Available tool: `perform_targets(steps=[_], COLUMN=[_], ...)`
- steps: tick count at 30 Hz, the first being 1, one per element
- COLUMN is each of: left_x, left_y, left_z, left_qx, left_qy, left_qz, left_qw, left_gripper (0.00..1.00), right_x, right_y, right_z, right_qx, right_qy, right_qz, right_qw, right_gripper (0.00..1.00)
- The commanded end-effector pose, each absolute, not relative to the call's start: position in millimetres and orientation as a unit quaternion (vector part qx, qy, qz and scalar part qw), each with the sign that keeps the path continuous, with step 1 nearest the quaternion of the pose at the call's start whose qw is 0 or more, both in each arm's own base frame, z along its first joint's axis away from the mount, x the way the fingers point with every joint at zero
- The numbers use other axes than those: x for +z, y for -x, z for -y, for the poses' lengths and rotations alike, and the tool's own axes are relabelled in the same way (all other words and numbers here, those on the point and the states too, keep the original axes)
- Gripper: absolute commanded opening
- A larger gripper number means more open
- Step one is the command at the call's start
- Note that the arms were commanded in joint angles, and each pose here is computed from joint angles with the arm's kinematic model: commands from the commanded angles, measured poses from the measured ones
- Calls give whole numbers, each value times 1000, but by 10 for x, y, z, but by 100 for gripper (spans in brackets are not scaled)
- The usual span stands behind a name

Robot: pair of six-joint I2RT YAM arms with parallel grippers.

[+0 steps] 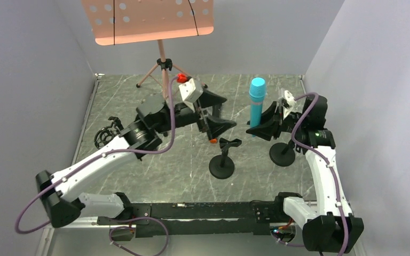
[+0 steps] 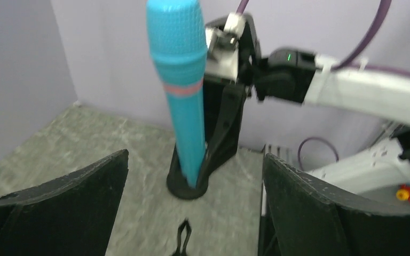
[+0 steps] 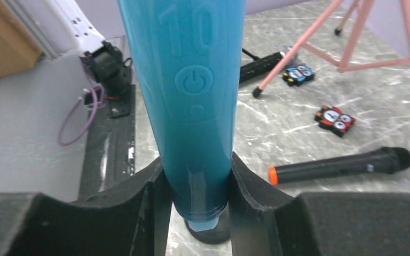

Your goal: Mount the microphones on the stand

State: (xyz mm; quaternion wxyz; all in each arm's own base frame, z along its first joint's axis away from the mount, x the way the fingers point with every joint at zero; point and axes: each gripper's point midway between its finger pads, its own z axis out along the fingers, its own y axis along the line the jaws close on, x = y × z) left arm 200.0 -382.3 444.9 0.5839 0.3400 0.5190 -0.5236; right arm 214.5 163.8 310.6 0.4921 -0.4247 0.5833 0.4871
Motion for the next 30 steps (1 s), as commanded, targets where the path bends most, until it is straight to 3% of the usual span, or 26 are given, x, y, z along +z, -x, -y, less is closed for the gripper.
perform_targets(steps=[1,6,13,19,30], left_x=[4048,3347,2861,2659,2534], left_y=[-1852,-1669,-1702,-1825,-2021], left_z=[3477,3306,3370,3617,3823], left_qx=[-461,-410,-383,-402,-397], left_qy=[-422,-526,-572,-577,-531], left_qz=[-533,-524,-469,-485,-503], left_qw=[570,530,553,520,554], left_gripper=[99,99,99,99,97], right_x=[3021,2674,2305,2133,1982], right_y=[-2076,-2077,-2013,-1988,-1984], right_z=[-1472,-1379,-1348,-1352,-1378], right_qx=[434,390,377,385,417], right_qy=[467,493,524,528,520], right_qz=[-555,-563,-563,-560,-554], right_qw=[535,535,516,510,500], right_gripper=[8,8,7,7,8])
